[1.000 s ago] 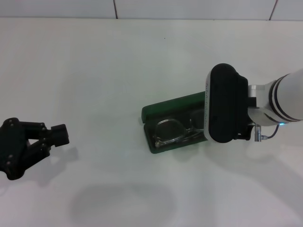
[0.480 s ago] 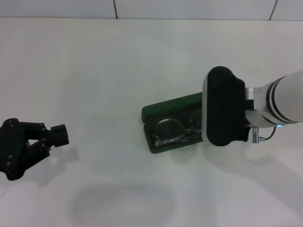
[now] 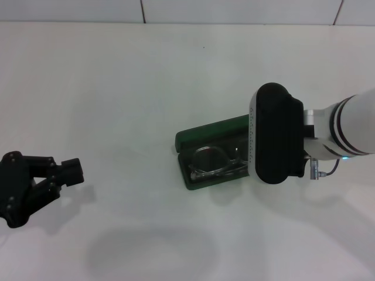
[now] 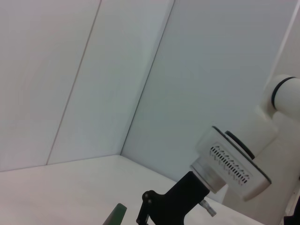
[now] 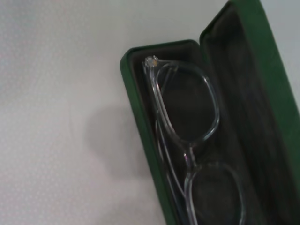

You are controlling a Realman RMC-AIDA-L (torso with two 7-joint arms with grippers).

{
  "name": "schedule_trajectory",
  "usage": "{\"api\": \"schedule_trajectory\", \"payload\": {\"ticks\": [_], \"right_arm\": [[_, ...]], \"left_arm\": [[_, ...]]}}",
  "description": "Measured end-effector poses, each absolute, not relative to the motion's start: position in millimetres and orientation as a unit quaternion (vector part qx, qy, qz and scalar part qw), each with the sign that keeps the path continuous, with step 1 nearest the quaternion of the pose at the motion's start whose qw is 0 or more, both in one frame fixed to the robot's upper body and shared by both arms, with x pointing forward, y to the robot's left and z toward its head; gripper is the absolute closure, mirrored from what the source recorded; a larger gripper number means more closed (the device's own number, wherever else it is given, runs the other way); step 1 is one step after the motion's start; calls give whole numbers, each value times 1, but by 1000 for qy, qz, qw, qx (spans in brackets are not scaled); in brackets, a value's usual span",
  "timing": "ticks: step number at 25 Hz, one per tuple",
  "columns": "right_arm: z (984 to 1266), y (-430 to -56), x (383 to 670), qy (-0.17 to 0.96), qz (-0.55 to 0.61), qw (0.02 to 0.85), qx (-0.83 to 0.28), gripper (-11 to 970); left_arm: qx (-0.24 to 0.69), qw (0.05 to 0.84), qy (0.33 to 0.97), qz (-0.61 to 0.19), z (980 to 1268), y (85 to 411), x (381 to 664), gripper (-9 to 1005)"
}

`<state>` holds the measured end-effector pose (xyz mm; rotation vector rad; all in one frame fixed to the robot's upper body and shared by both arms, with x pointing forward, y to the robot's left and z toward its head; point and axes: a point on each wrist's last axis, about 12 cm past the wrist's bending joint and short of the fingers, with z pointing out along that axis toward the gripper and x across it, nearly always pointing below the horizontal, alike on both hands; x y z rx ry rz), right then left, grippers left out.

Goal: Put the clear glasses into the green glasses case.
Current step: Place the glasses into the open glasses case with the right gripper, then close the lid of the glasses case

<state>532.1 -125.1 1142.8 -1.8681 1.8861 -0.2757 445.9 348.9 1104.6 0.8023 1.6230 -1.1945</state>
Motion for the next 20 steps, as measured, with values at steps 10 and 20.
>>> {"api": "schedule_trajectory", "payload": {"ticks": [10,20], "right_arm": [[1172,-135,515,698,-83,277,-655,895],[1210,-194,500,735,92,323,-589,894]], "left_arm": [[309,497,653,-481,1109,355,442,898],[296,536,633,-474,1124,356,459,851]]}}
